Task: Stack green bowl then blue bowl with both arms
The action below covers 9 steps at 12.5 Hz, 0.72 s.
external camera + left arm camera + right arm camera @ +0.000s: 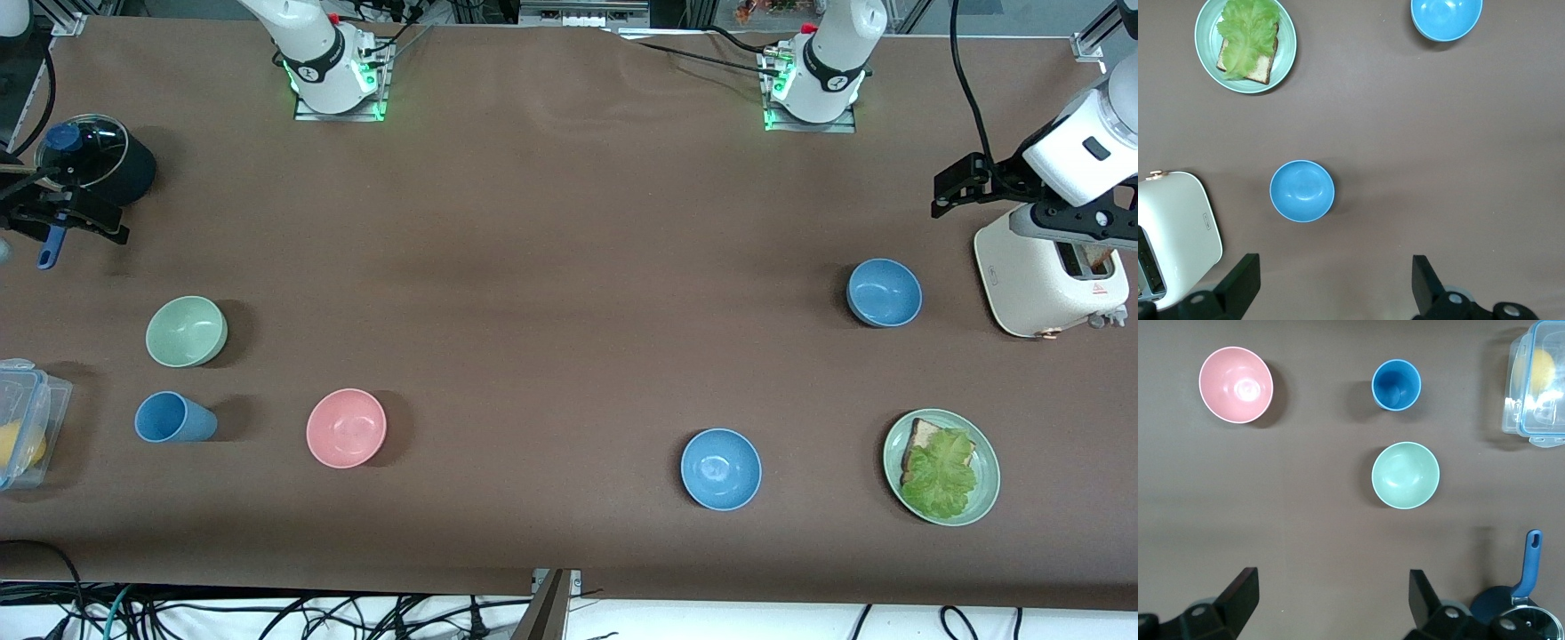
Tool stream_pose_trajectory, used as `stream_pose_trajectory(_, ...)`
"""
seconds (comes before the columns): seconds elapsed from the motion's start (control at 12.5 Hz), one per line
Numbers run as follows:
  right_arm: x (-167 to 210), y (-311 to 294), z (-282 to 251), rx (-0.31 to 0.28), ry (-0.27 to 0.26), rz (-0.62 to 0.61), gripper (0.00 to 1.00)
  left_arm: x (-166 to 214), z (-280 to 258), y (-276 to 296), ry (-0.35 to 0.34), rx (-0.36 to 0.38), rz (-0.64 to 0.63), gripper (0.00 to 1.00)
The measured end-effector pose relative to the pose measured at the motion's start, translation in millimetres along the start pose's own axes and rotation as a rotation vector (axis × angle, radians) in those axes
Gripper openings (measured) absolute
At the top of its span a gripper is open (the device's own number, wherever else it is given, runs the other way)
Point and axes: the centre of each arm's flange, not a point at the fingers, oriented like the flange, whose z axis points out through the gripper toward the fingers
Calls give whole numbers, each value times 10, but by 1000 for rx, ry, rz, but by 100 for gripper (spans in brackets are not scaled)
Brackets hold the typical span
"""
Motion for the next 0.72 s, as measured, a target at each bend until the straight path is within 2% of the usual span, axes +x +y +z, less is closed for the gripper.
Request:
stream_pose_trajectory(0.24, 0, 1, 1, 0, 0, 0, 100, -1, -24, -31, 6, 0, -6, 100)
stream_pose_trajectory(0.48, 1, 1, 0, 0, 0, 0, 100, -20, -288, -108, 57, 2, -19, 100)
stream_pose_trajectory(0.72, 1, 1, 0, 0, 0, 0, 100, -59, -266, -43, 17, 0, -7, 100)
